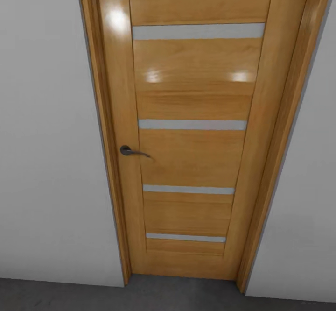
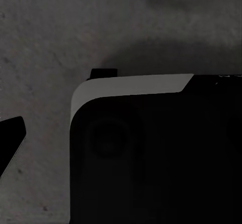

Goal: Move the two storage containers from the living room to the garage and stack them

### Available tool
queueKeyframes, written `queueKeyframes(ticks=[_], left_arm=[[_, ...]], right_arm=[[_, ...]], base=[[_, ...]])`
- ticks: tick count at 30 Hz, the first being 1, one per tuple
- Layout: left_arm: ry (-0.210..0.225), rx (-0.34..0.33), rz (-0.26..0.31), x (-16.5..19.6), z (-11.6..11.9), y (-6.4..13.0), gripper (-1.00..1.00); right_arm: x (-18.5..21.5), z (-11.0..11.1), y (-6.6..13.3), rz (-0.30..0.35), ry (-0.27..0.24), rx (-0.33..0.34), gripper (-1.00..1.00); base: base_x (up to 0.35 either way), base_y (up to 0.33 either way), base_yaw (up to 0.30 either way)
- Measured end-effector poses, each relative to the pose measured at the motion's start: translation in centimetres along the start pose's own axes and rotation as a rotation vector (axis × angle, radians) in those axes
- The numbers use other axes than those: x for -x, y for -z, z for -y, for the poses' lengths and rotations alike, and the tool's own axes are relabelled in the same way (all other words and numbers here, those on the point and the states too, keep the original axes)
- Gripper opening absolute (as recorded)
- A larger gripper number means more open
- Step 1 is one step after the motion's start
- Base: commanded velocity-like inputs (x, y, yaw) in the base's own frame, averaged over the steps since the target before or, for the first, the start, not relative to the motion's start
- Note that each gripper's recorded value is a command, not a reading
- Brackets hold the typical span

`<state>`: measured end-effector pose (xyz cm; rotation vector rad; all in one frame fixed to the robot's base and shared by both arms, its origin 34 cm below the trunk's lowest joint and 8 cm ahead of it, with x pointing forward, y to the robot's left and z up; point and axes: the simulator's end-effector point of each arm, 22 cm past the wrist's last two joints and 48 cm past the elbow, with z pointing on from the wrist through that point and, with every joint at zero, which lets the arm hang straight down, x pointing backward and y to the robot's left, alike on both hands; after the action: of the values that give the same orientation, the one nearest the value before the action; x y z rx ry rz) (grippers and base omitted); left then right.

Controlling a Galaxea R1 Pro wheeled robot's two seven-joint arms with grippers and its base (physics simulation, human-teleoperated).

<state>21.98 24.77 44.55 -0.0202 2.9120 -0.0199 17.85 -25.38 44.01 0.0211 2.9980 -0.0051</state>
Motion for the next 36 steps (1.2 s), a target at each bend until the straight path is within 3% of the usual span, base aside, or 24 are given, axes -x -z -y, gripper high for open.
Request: queueKeyframes(ticks=[17,30,36], left_arm=[[0.001,0.000,-0.001,0.01,0.05,-0.02,1.00],[-0.001,0.001,0.001,0.03,-0.02,0.00,1.00],[0.000,0.001,0.000,0.03,-0.04,-0.01,1.00]], right_arm=[[0.01,0.00,-0.01,0.000,0.000,0.000,1.00],[0.00,0.00,0.00,0.000,0.000,0.000,1.00],[0.01,0.00,-0.01,0.000,0.000,0.000,1.00]], base=[[0.062,0.000,0.000],[0.282,0.000,0.000],[0.095,0.000,0.000]])
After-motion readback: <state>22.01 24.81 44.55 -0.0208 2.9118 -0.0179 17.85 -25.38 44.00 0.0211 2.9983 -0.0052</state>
